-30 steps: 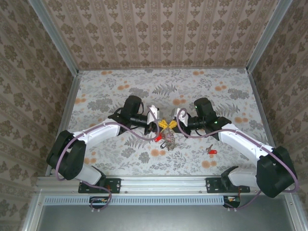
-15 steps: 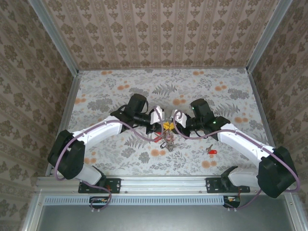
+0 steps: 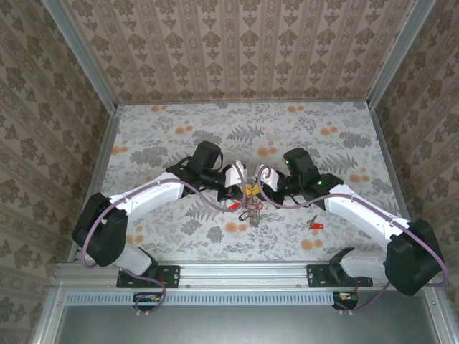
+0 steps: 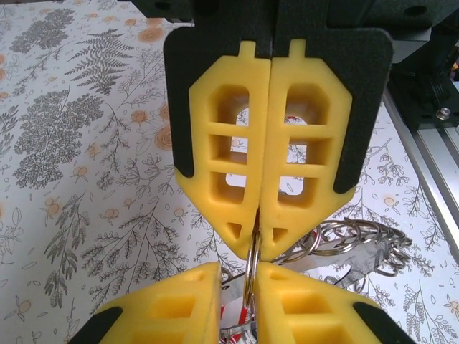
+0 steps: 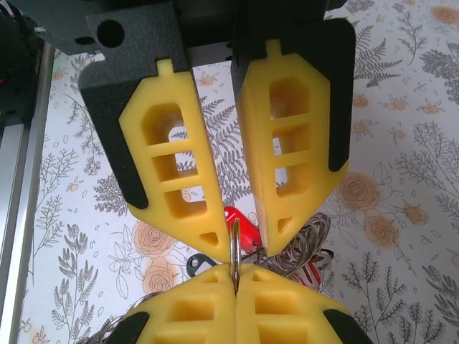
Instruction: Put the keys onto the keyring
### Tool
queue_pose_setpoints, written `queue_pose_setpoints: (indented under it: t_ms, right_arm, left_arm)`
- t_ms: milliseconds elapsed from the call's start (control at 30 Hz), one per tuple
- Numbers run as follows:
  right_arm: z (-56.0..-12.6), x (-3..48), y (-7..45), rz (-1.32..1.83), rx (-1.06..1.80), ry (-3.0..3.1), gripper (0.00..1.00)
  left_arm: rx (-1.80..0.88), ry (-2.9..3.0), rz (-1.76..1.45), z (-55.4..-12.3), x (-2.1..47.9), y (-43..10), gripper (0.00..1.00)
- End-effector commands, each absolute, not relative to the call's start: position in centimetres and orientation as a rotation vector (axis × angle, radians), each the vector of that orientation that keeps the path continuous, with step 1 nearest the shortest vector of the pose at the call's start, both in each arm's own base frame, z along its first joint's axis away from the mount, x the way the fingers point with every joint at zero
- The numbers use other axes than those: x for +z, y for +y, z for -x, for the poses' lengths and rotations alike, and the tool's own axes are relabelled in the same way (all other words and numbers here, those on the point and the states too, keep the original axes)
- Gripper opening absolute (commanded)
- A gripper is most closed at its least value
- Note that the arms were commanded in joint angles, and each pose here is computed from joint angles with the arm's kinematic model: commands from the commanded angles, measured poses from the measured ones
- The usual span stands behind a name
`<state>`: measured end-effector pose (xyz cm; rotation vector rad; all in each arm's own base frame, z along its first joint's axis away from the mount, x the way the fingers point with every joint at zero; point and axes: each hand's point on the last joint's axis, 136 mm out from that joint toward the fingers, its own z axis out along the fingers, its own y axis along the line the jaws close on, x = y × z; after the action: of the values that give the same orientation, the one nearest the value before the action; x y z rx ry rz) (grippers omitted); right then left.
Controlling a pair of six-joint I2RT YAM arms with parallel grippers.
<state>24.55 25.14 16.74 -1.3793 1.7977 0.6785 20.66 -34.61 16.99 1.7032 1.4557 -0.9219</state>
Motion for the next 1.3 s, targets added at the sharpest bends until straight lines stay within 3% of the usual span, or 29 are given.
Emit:
queue_pose_setpoints:
  t_ms: [0,133,467,800,1000,1133,1267]
  right_arm:
    - [-24.5,19.9,26.0,1.382,0.68,1.659,0.01]
    - [-24.2,20.0,26.1,1.385,0.695,1.652,0.05]
    - [-24.6,17.8,24.9,1.34,0.801,1.723,0.18]
    - [-24.8,17.1,25.3,1.346,0.832,1.718,0.16]
    - [-25.0,17.4,25.4,1.333,0.834,1.707,0.03]
    - [-25.2,17.8,25.2,1.327,0.801,1.706,0.0]
    - [-25.1,18.6,25.3,1.328,0.785,1.691,0.0]
  left_arm:
    - [-0.922,1.429,-1.731,-20.6,17.4,-35.1,0.17]
    - [-0.96,1.392,-1.718,-20.4,18.1,-35.4,0.0]
    - [-1.144,1.263,-1.59,-19.8,21.1,-34.8,0.0]
    - [-1.21,1.219,-1.581,-19.3,21.9,-34.5,0.0]
    - [-1.206,1.228,-1.576,-19.5,21.8,-34.5,0.0]
    - [-1.134,1.287,-1.587,-20.2,21.0,-34.4,0.15]
    - [-1.025,1.352,-1.624,-20.7,19.6,-34.4,0.19]
